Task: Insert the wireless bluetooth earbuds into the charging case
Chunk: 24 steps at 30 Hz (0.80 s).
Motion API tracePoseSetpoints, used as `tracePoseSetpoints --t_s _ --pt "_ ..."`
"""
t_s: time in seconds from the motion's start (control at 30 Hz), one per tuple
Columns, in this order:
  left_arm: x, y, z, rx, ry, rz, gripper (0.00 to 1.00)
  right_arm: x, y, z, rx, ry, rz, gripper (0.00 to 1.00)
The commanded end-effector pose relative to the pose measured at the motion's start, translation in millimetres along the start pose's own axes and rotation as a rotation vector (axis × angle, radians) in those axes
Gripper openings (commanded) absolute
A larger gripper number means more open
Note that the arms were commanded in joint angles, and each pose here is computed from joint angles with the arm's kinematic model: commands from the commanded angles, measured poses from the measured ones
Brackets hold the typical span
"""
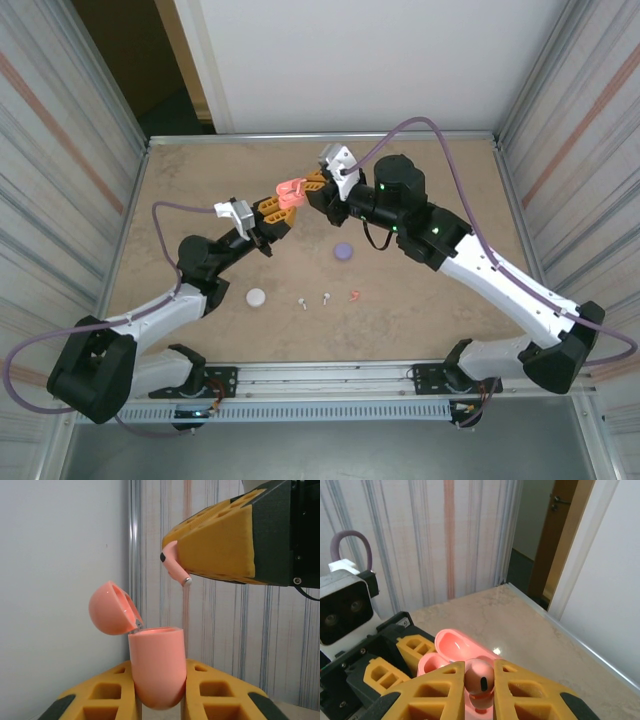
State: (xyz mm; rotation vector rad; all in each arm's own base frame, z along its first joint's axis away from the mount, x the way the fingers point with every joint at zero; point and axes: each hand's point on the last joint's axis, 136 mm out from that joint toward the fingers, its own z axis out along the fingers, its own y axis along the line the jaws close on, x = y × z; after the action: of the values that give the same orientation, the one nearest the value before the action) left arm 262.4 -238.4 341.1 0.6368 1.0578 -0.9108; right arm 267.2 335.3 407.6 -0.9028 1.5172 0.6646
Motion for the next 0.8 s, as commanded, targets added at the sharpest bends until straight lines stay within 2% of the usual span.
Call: tracePoseSetpoints --t_s 0.0,0.77 --pt "-22 -5 6 0.024 -0.069 0.029 0.0 -20 0 3 0.013 -0.049 -0.046 0.17" --pt "-21 -5 6 0.022 -0.066 0.029 0.0 -3 9 26 0.004 0.011 -0.082 0.17"
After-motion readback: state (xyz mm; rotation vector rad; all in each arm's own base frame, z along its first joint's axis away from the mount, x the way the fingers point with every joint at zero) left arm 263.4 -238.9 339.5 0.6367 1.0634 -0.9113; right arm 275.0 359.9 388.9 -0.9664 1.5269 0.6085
